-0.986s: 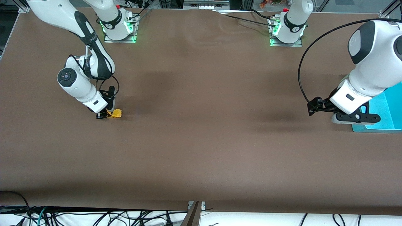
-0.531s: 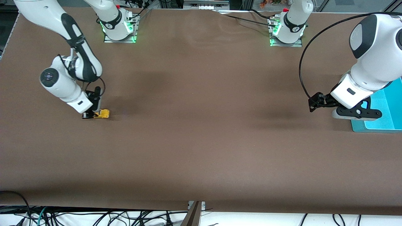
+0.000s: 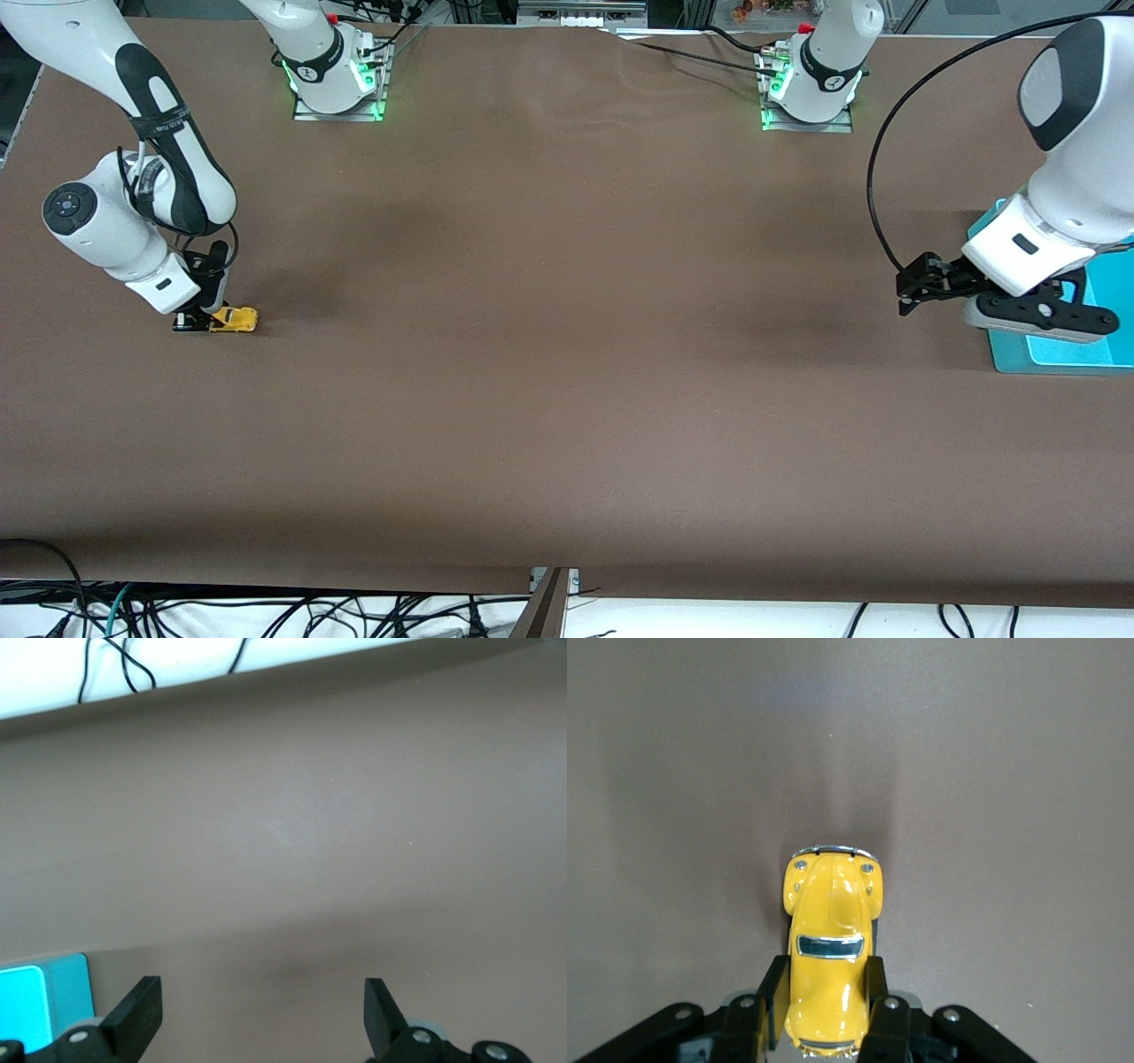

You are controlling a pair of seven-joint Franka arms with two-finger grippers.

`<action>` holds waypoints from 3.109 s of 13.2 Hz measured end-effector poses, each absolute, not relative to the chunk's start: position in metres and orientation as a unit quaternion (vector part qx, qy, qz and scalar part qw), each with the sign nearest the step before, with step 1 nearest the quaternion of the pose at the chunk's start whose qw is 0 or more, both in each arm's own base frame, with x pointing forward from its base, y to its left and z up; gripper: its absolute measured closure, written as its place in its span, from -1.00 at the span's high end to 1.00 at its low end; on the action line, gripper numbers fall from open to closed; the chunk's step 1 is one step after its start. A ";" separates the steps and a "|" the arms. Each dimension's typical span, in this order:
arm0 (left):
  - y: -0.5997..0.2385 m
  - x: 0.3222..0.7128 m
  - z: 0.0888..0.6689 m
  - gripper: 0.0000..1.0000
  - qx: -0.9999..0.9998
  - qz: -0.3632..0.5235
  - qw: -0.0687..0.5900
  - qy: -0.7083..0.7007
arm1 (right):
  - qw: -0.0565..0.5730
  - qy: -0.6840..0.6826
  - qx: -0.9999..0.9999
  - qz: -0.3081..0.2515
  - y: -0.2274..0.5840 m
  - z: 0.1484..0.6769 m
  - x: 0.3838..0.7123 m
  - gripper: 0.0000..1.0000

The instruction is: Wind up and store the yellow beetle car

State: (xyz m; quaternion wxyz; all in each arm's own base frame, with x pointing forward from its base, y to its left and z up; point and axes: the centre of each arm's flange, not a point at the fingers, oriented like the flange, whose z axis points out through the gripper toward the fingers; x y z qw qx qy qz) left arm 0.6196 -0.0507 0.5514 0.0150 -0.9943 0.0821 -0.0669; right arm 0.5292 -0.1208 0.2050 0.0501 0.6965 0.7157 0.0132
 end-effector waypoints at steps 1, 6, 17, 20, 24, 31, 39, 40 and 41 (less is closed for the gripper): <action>-0.049 0.619 0.559 1.00 -0.994 -0.066 0.015 0.081 | 0.047 0.717 0.696 0.011 -0.120 0.201 0.528 -0.10; -0.048 0.613 0.569 1.00 -0.996 -0.037 0.015 0.080 | 0.037 0.726 0.686 0.010 -0.106 0.186 0.543 0.97; -0.049 0.611 0.568 1.00 -0.998 -0.030 0.014 0.060 | -0.003 0.675 0.738 0.015 -0.078 0.246 0.604 1.00; -0.049 0.610 0.567 1.00 -0.998 -0.025 0.014 0.060 | -0.020 0.613 0.790 0.013 -0.055 0.267 0.620 1.00; -0.049 0.609 0.567 1.00 -0.998 -0.022 0.014 0.060 | -0.051 0.502 0.863 -0.013 -0.020 0.291 0.631 1.00; -0.048 0.607 0.558 1.00 -0.998 0.003 0.015 0.060 | -0.065 0.249 0.963 -0.081 0.032 0.360 0.646 1.00; -0.008 0.627 0.497 1.00 -0.987 0.055 0.004 0.154 | -0.045 0.108 0.991 -0.071 0.084 0.483 0.636 1.00; 0.016 0.630 0.485 1.00 -0.980 0.065 -0.003 0.188 | -0.044 0.105 0.991 -0.071 0.079 0.495 0.635 1.00; 0.041 0.632 0.471 1.00 -0.972 0.073 -0.011 0.224 | -0.041 0.097 0.992 -0.070 0.070 0.505 0.632 1.00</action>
